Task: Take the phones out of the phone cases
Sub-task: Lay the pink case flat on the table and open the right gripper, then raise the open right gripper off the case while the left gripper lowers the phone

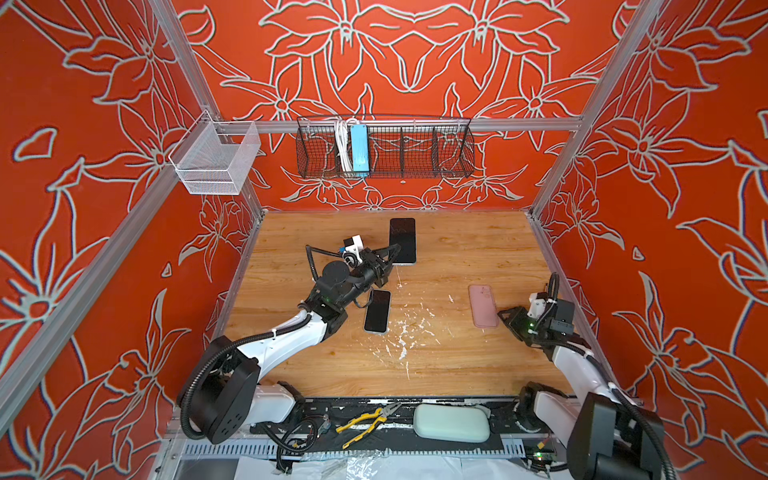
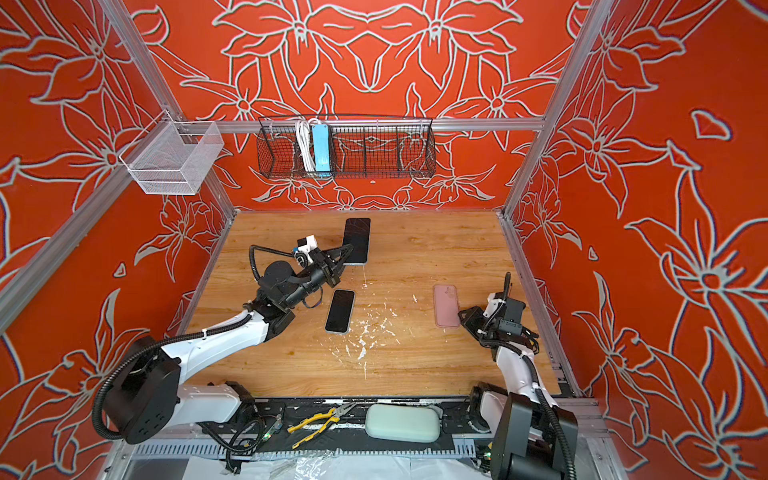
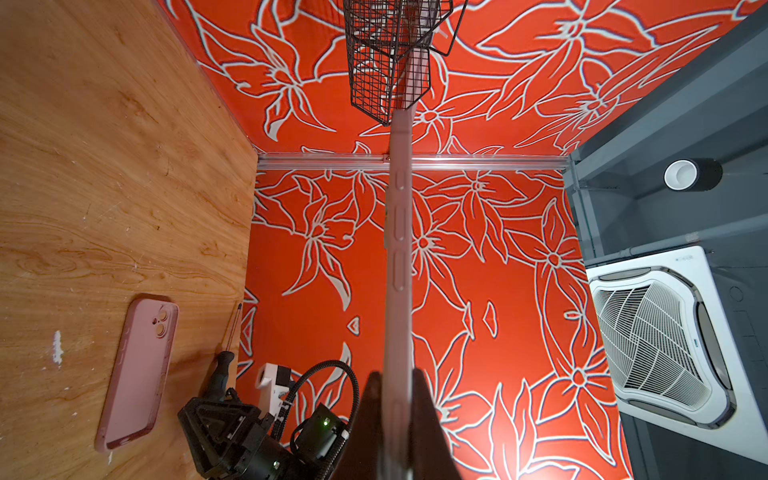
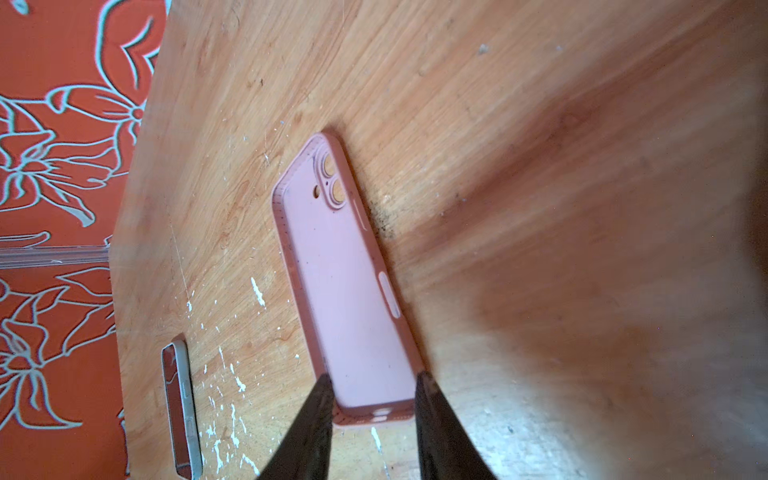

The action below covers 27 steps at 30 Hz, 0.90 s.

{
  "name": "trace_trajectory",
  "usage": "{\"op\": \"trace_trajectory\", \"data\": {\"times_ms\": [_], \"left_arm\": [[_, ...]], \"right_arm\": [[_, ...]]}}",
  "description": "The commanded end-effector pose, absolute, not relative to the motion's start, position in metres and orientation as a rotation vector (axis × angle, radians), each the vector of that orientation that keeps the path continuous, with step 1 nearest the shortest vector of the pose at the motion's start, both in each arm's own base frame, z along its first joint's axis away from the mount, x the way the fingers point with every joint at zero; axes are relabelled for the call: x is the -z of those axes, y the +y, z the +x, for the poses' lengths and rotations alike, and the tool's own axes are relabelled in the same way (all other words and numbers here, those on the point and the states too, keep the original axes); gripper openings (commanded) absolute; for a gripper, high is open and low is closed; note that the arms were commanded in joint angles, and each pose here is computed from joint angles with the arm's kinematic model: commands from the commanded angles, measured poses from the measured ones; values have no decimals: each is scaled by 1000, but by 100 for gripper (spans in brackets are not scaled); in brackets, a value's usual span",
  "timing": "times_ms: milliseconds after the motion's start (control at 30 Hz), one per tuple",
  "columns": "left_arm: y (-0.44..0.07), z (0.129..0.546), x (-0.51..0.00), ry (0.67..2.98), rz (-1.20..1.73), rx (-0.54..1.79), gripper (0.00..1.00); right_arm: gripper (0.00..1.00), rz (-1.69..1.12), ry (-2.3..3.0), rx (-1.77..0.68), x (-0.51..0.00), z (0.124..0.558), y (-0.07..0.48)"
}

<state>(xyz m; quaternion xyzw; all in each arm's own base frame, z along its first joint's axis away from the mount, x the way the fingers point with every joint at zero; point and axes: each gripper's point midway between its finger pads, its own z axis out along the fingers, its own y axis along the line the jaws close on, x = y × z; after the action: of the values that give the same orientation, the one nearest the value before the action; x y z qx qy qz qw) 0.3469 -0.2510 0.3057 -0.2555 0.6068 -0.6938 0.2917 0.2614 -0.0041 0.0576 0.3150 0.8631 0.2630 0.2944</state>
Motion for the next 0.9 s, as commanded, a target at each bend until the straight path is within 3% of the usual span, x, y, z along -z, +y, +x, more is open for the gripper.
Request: {"op": "trace_trajectory", "data": {"times_ms": [0,333,567,733,867], "left_arm": [[-251,344,-325,1544,-598,1888,0],[-263,344,-313,1618,-559,1904,0],[-270,348,-309,1708,-478,1877,0],[-271,353,-300,1752,-471,1878,0],[-269,354,-290,1768,-477,1850,0]], "right_arm": [[35,808,2290,-664,-68,267,-10],[36,741,2276,-681,-84,270,-6],[49,601,2310,-648,-104,280,9],[64,453,2384,-549,-106,281,31],[67,395,2378,-485,-115,284,36]]}}
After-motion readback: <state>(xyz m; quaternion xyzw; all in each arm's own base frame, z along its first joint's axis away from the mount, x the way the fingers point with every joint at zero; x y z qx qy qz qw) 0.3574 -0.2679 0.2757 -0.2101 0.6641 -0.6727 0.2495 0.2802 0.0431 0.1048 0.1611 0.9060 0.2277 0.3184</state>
